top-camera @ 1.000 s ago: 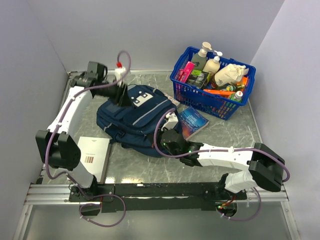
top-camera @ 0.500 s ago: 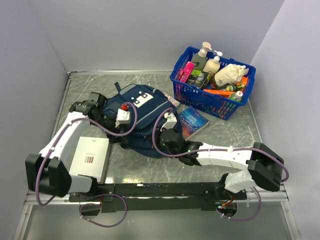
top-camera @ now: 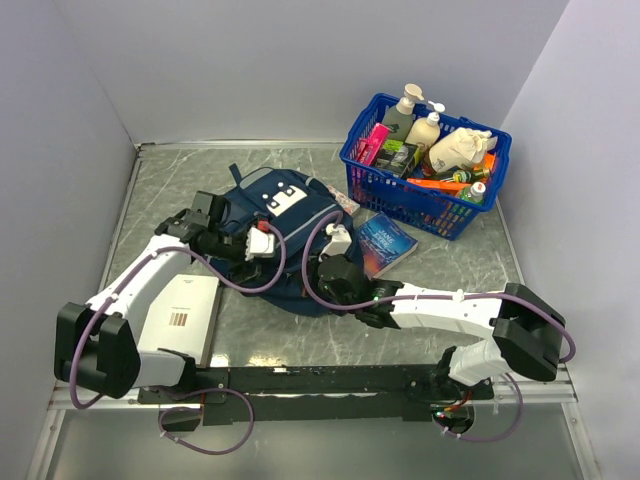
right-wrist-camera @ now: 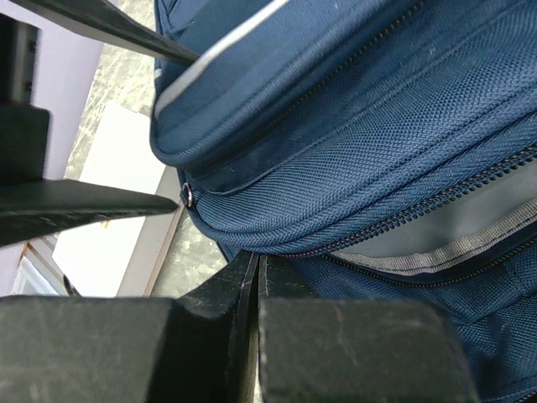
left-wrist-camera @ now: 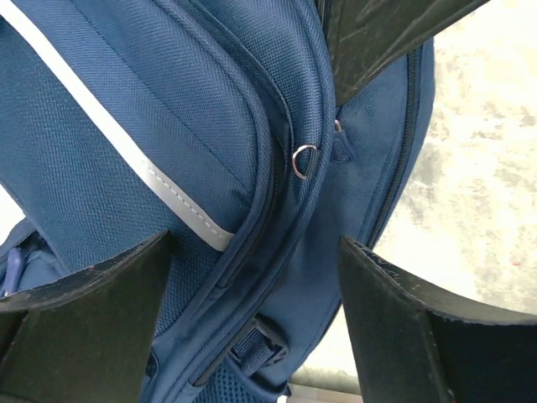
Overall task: Pack the student bag
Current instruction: Zip the student bag at the center of the board.
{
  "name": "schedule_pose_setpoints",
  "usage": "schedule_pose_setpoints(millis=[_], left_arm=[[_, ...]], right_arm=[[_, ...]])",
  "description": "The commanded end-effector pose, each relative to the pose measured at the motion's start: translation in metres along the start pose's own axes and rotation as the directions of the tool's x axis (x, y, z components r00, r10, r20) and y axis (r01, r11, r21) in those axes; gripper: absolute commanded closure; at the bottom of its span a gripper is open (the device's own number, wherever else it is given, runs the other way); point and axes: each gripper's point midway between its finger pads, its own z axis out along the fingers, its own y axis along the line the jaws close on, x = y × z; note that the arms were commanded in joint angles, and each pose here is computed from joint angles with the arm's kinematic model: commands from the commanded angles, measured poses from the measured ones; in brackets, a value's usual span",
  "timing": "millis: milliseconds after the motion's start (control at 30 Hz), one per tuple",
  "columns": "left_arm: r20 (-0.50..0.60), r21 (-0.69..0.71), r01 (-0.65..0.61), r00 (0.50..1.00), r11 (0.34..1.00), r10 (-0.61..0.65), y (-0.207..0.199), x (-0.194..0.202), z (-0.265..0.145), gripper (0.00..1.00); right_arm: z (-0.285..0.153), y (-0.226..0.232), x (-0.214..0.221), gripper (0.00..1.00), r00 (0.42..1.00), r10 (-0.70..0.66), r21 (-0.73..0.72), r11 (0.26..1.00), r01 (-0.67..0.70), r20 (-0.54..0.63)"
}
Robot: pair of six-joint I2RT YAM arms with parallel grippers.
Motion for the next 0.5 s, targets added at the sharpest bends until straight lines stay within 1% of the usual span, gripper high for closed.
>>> schedule_pose_setpoints(millis=[0, 100, 167, 200, 267, 300, 367, 400, 467], left_arm=[[-0.012, -0.048, -0.055, 0.998, 0.997, 0.055, 0.015, 0.004, 0.007, 0.15], [-0.015, -0.075, -0.066, 0.998, 0.995, 0.066, 0.023, 0.004, 0.009, 0.15], [-0.02, -0.093, -0.072, 0.997, 0.993, 0.071, 0.028, 0.006, 0.013, 0.18], [-0.019, -0.098, -0.066, 0.998, 0.993, 0.065, 0.028, 0.005, 0.016, 0.26], [-0.018, -0.105, -0.069, 0.998, 0.992, 0.067, 0.033, 0.003, 0.019, 0.38], [-0.013, -0.113, -0.047, 0.999, 0.993, 0.046, 0.035, 0.001, 0.019, 0.52], [-0.01, -0.146, -0.038, 0.999, 0.989, 0.037, 0.044, -0.004, 0.02, 0.68], [-0.003, -0.161, -0.006, 1.0, 0.987, 0.006, 0.047, -0.009, 0.019, 0.83], [0.005, -0.167, 0.032, 0.999, 0.985, -0.032, 0.051, -0.014, 0.021, 0.95]], right_arm=[[-0.001, 0.018, -0.041, 1.0, 0.993, 0.059, -0.031, 0.998, -0.056, 0.099], [-0.003, 0.021, -0.042, 1.0, 0.994, 0.058, -0.042, 0.998, -0.054, 0.092], [-0.004, 0.022, -0.044, 1.0, 0.994, 0.059, -0.038, 0.998, -0.055, 0.091], [-0.005, 0.023, -0.045, 1.0, 0.994, 0.06, -0.042, 0.998, -0.056, 0.092], [-0.006, 0.022, -0.044, 1.0, 0.995, 0.057, -0.039, 0.998, -0.054, 0.087], [-0.007, 0.022, -0.045, 1.0, 0.994, 0.058, -0.037, 0.998, -0.054, 0.088], [-0.008, 0.021, -0.045, 1.0, 0.995, 0.053, -0.031, 0.998, -0.05, 0.083], [-0.01, 0.022, -0.046, 1.0, 0.995, 0.052, -0.031, 0.998, -0.05, 0.083], [-0.012, 0.019, -0.046, 1.0, 0.996, 0.048, -0.018, 0.999, -0.047, 0.078]])
